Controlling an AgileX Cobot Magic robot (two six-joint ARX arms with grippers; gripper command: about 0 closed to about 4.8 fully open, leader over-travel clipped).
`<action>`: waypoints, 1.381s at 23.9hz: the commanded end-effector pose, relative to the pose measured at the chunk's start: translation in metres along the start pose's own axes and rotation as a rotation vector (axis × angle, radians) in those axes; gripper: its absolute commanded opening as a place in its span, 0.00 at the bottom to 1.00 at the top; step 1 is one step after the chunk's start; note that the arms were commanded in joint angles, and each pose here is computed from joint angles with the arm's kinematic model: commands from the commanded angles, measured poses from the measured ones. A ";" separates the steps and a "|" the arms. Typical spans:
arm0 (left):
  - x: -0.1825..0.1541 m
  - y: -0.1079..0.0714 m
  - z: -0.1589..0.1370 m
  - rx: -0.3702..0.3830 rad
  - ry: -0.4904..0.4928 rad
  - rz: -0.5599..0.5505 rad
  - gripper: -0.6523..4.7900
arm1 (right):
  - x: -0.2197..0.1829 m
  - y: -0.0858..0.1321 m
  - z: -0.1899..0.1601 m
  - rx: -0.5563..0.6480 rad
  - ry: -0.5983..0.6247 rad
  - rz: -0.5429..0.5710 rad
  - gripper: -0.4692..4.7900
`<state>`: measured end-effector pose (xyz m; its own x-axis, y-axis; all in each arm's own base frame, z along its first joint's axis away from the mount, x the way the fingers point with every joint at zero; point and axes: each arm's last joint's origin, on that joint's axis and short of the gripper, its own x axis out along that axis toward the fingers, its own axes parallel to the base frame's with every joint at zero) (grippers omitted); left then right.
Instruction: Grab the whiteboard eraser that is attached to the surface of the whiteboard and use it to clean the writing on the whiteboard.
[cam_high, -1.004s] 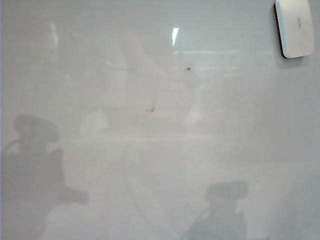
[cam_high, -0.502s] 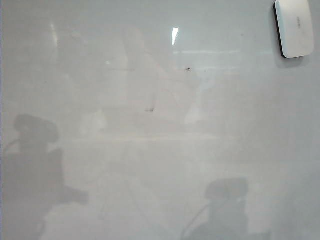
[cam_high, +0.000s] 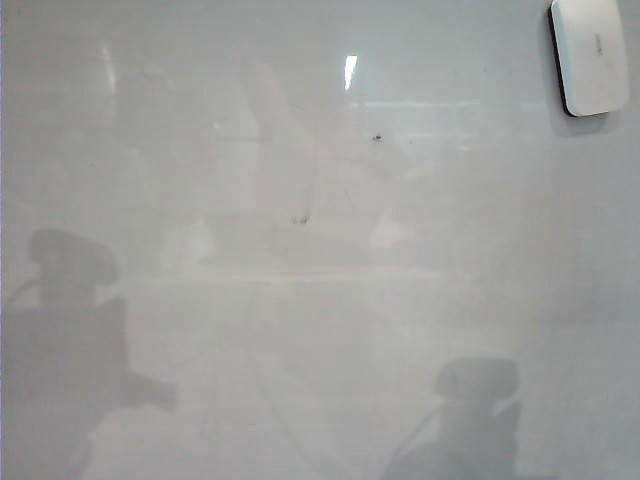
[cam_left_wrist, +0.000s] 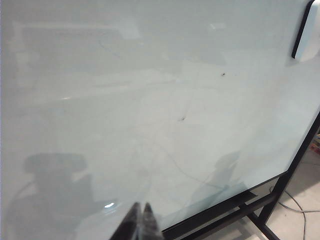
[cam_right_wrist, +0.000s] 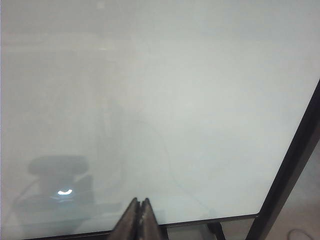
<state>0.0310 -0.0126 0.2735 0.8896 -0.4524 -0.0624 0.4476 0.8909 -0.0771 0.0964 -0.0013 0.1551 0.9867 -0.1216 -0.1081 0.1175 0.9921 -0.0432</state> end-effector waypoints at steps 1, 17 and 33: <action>0.000 0.000 0.002 0.010 -0.010 0.000 0.12 | 0.001 0.000 -0.002 0.001 -0.003 -0.002 0.09; 0.004 0.004 -0.001 0.117 -0.026 0.047 0.12 | 0.001 0.000 -0.001 0.001 -0.003 -0.001 0.09; 0.053 0.055 -0.091 0.023 -0.090 0.563 0.12 | 0.001 0.000 -0.001 0.001 -0.003 -0.002 0.09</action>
<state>0.0938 0.0086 0.1771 0.9959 0.0903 -0.0082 -0.0905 0.9950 -0.0410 0.0964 -0.0013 0.1549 0.9865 -0.1216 -0.1100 0.1174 0.9921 -0.0435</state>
